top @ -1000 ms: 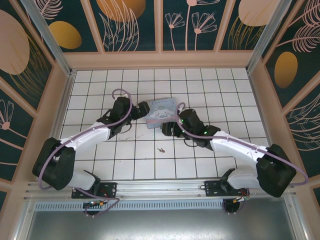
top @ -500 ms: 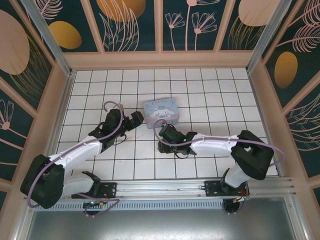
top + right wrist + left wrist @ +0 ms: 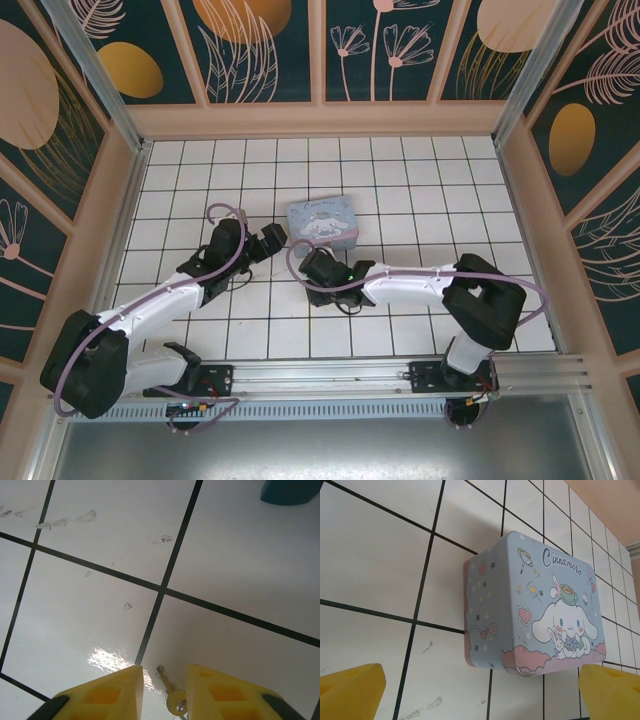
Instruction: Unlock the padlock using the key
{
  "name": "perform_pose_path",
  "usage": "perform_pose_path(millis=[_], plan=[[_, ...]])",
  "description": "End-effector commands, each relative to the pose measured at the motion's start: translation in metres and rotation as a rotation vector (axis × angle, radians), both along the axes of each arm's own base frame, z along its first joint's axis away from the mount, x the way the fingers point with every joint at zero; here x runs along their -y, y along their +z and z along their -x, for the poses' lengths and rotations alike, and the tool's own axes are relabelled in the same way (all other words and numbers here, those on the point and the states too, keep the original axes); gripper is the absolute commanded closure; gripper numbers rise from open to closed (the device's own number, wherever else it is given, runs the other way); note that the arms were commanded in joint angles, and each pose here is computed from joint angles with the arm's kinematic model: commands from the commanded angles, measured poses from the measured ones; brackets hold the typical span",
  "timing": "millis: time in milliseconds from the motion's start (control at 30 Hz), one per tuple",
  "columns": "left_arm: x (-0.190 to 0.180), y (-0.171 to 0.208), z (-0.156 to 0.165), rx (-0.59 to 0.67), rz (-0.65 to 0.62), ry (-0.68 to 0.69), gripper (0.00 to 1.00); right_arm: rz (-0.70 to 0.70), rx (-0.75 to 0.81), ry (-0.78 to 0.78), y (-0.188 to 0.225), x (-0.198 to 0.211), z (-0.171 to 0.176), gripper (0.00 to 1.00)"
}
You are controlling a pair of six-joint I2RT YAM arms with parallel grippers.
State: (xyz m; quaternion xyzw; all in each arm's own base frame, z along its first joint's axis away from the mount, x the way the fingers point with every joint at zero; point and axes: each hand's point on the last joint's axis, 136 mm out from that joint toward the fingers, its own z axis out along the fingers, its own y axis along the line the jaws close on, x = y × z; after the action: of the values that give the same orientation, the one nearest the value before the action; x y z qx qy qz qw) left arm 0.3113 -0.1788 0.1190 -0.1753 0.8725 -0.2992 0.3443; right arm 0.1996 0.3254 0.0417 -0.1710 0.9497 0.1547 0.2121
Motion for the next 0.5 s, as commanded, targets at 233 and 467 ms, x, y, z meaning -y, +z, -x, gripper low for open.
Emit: perform_pose_path(millis=[233,467], plan=[[-0.001,0.000,0.004,0.005,-0.017,-0.016,0.01,-0.032,0.012,0.129,0.003,-0.013,0.012,0.79],[-0.001,-0.004,0.003,-0.006,-0.017,-0.010,0.01,-0.002,0.004,0.134,-0.008,-0.010,0.009,0.72]])
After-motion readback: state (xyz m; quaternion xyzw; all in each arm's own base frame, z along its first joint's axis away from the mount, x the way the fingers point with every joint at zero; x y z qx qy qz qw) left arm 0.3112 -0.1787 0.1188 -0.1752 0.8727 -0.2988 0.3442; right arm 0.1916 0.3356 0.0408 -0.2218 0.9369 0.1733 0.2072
